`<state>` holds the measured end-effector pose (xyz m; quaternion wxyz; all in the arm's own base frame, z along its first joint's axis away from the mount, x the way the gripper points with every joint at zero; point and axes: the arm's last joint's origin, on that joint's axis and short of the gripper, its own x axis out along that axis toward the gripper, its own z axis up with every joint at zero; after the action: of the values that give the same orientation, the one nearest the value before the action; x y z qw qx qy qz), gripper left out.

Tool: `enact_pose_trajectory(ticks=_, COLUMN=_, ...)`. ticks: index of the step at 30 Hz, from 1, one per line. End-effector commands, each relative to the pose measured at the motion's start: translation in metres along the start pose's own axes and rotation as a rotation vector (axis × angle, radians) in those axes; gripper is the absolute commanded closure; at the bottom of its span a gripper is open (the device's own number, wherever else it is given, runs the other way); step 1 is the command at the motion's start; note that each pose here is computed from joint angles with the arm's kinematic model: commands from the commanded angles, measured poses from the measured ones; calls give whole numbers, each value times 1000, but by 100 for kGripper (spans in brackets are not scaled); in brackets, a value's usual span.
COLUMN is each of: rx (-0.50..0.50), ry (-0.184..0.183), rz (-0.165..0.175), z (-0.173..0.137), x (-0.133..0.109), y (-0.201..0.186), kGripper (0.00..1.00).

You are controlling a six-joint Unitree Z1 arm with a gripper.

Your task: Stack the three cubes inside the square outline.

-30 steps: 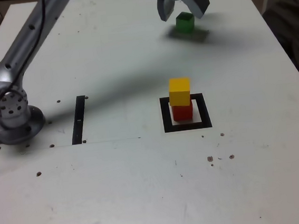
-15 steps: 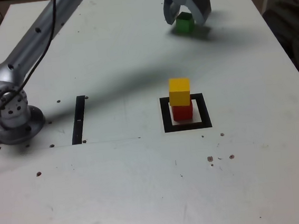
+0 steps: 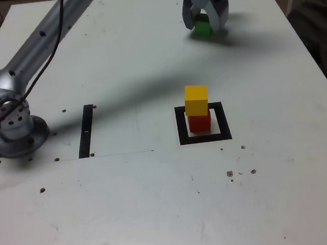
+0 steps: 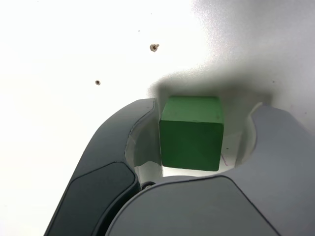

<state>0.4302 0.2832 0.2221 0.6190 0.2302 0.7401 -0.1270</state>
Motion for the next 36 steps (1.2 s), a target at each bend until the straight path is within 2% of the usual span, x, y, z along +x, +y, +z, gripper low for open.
enact_pose_trajectory(ticks=1, rx=7, ry=-1, rz=-12, z=3, x=3, y=-1, kGripper=76)
enact_pose_trajectory(ticks=10, rx=8, ry=-7, rz=-20, z=4, x=2, y=-2, kGripper=76)
enact_pose_trajectory(ticks=16, rx=0, ry=-12, rz=-12, z=6, x=-5, y=-6, kGripper=76)
enact_pose_trajectory(ticks=26, rx=-53, ry=-26, rz=20, z=21, x=-56, y=-48, kGripper=76)
enact_pose_trajectory(ticks=36, rx=-162, ry=-20, rz=4, z=25, x=-104, y=-120, kGripper=76)
